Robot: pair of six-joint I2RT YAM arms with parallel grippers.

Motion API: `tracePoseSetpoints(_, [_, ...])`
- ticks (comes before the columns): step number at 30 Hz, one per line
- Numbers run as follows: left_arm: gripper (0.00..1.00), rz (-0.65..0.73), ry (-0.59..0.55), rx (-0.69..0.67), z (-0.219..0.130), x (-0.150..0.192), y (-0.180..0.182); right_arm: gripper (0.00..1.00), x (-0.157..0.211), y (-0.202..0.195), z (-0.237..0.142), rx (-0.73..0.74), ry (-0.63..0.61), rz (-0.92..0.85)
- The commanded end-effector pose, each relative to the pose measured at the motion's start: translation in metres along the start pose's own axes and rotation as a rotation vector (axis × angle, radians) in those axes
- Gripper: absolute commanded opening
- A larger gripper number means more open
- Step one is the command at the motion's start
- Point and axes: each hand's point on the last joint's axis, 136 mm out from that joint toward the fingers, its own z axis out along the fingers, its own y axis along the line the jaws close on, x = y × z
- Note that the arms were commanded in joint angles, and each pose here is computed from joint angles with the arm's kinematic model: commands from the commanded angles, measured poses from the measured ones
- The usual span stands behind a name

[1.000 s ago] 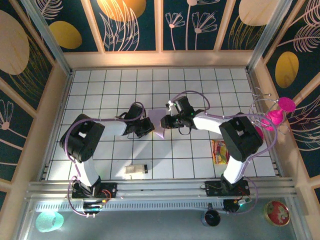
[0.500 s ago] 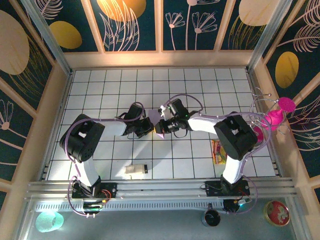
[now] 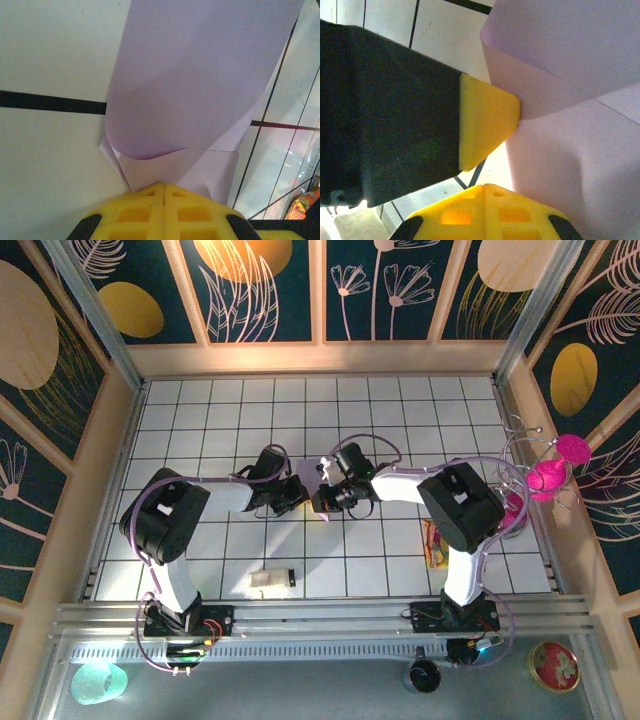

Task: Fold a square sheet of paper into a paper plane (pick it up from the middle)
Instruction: Third fold the triangle at the center of the table.

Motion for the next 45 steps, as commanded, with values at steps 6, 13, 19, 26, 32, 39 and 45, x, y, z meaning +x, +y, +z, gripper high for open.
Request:
tracePoseSetpoints(6, [0.06, -0.037, 0.044, -0.076, 0.009, 0.013, 0.025, 0.06, 0.003, -0.012, 0.007, 0.053, 0.023, 0.000])
tracePoseSetpoints(13, [0.06, -0.038, 0.042, -0.105, 0.009, 0.013, 0.033, 0.05, 0.008, -0.021, 0.009, 0.091, 0.036, 0.004])
tracePoseSetpoints(19, [0.06, -0.040, 0.043, -0.120, 0.010, 0.014, 0.038, 0.05, 0.018, -0.026, 0.009, 0.108, 0.071, 0.003])
tracePoseSetpoints(26, [0.05, -0.043, 0.042, -0.138, 0.011, 0.015, 0.043, 0.05, 0.045, -0.030, 0.004, 0.129, 0.141, 0.006])
tracePoseSetpoints(32, [0.05, -0.039, 0.040, -0.141, 0.010, 0.015, 0.043, 0.05, 0.074, -0.029, -0.009, 0.140, 0.181, 0.027])
tracePoseSetpoints(39, [0.05, -0.032, 0.038, -0.134, 0.009, 0.014, 0.040, 0.05, 0.095, -0.034, -0.025, 0.169, 0.174, 0.054])
tracePoseSetpoints(45, [0.05, -0.015, 0.033, -0.096, 0.008, 0.010, 0.027, 0.06, 0.049, 0.003, -0.050, 0.115, -0.014, -0.059])
